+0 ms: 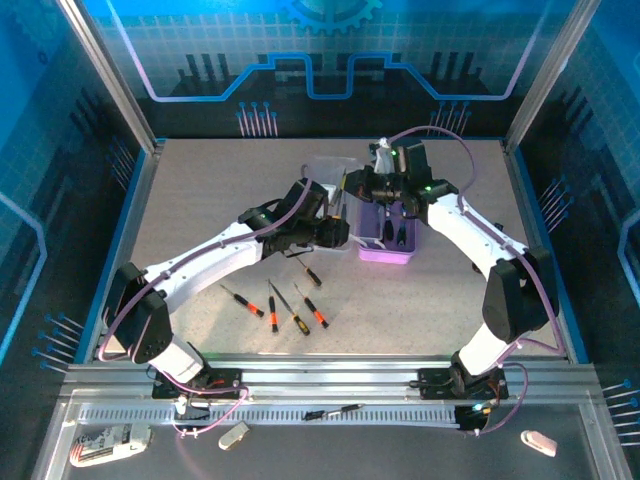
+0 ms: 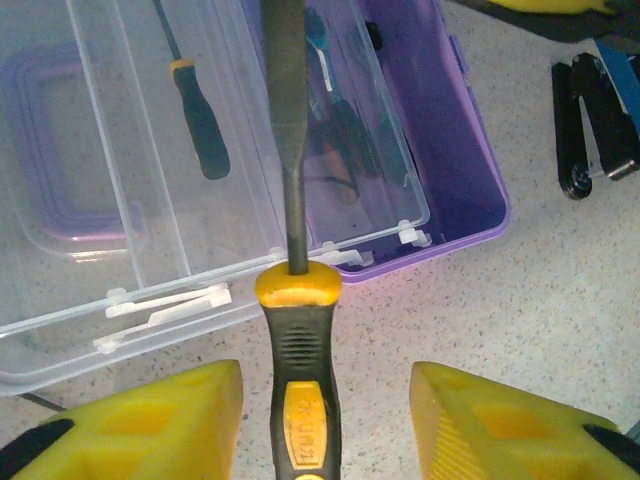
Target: Pack the tool kit
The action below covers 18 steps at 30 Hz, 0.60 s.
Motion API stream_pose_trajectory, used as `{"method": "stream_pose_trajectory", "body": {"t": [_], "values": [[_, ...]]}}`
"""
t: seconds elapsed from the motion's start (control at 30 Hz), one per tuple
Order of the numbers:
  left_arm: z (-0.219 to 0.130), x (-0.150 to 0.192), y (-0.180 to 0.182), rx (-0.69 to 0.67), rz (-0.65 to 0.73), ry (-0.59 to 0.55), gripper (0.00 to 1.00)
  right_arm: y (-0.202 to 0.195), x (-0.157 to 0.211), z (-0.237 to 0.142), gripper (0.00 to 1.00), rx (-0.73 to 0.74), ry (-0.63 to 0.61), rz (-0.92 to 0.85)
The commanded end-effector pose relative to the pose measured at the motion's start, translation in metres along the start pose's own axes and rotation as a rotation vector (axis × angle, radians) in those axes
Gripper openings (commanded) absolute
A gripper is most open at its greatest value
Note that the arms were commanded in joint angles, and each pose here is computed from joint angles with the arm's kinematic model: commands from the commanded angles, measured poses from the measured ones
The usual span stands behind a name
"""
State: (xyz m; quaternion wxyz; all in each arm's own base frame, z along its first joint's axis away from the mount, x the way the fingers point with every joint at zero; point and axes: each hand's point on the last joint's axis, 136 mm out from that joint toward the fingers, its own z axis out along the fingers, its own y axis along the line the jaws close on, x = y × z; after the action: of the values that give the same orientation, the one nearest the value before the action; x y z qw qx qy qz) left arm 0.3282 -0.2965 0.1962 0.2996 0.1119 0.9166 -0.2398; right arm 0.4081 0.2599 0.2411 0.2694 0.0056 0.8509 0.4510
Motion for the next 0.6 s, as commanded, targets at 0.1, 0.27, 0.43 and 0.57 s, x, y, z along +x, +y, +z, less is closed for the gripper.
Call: {"method": "stream_pose_trajectory", "body": {"t": [0.1, 0.27, 0.43, 0.57], "values": [[-0.037, -0.018, 0.004, -0.042, 0.043, -0.114, 0.79, 0.001, -0.024, 0.002, 0.0, 0.034, -0.039, -0.055], [-0.062, -0.025, 0.033, -0.16, 0.01, -0.213, 0.99, -0.017, -0.045, -0.005, 0.0, 0.085, -0.077, -0.057], [-0.073, -0.018, 0.068, -0.244, -0.079, -0.234, 0.99, -0.059, -0.067, -0.015, 0.01, 0.15, -0.095, -0.015], [-0.073, -0.005, 0.087, -0.283, -0.128, -0.213, 0.99, -0.093, -0.08, -0.022, 0.01, 0.212, -0.106, 0.007]]}}
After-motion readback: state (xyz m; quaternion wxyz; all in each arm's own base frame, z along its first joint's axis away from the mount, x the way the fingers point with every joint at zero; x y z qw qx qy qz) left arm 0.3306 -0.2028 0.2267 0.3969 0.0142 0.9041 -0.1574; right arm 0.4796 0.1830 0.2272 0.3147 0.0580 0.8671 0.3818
